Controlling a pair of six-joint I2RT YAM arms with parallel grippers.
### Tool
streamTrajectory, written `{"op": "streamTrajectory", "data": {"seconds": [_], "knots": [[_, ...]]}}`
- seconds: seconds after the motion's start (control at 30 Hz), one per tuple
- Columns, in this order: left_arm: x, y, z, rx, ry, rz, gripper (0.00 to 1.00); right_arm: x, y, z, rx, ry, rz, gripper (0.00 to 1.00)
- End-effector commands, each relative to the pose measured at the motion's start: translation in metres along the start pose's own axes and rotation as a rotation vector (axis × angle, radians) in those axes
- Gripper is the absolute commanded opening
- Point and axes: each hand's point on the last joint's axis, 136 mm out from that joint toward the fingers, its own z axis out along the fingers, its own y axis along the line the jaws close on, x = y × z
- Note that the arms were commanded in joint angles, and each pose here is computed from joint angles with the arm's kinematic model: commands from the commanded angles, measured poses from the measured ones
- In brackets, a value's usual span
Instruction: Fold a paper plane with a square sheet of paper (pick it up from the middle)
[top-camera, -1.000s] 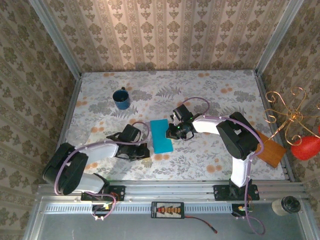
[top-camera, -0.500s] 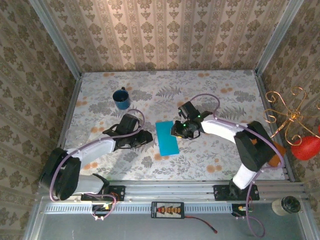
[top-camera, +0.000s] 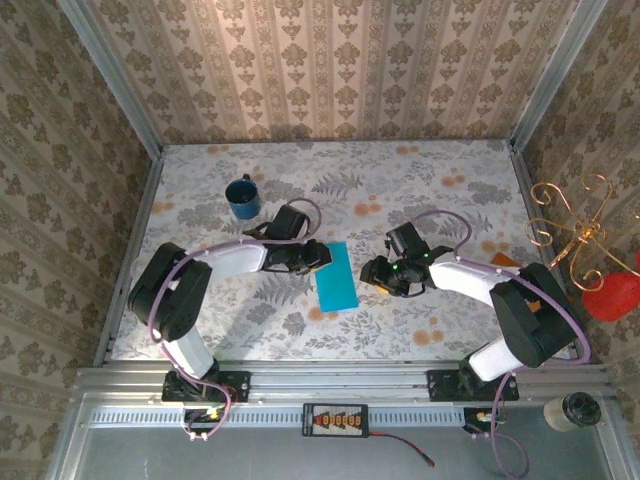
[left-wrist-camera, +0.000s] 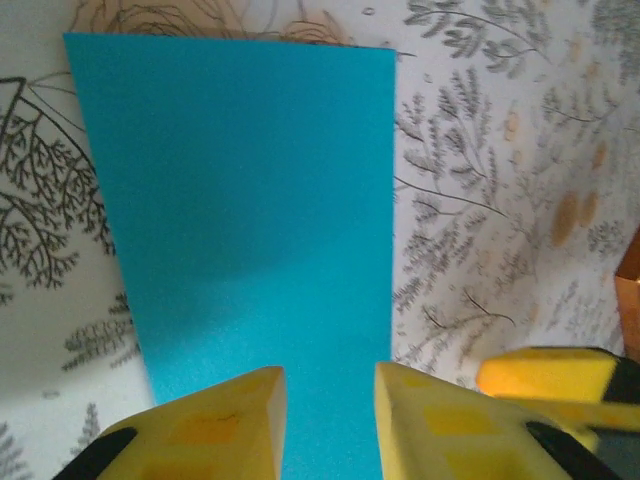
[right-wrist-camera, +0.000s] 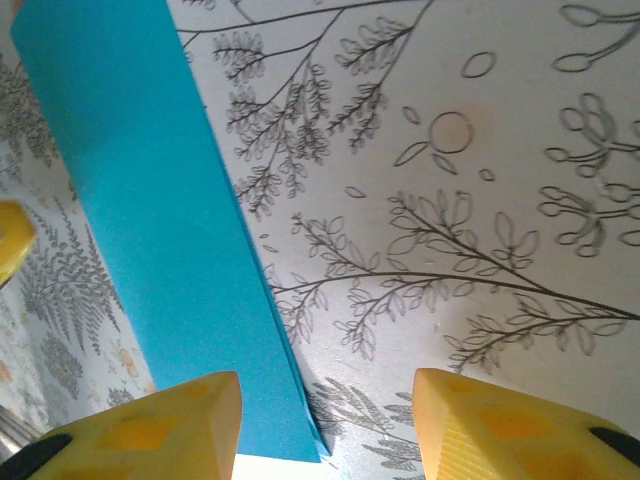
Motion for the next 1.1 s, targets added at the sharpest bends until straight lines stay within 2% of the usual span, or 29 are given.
{"op": "streamTrajectory", "data": {"seconds": [0.0, 0.27, 0.4, 0.57, 1.07], "knots": [[0.001, 0.013, 0.007, -0.039, 0.048, -0.003, 0.28, -0.002, 0.016, -0.005, -0.078, -0.008, -0.027, 0.49], [-0.012, 0.034, 0.015, -0.098, 0.08, 0.019, 0.28, 0.006, 0.014, 0.003, -0.106, 0.028, -0.031, 0.42], [-0.015, 0.037, 0.019, -0.074, 0.111, 0.038, 0.28, 0.012, 0.021, 0.009, -0.156, 0.062, -0.029, 0.38], [-0.018, 0.038, 0.021, -0.08, 0.12, 0.042, 0.28, 0.02, 0.028, 0.017, -0.173, 0.104, -0.04, 0.37], [-0.009, 0.054, 0.023, -0.119, 0.123, -0.008, 0.28, 0.046, 0.026, 0.036, -0.156, 0.169, -0.002, 0.29]]}}
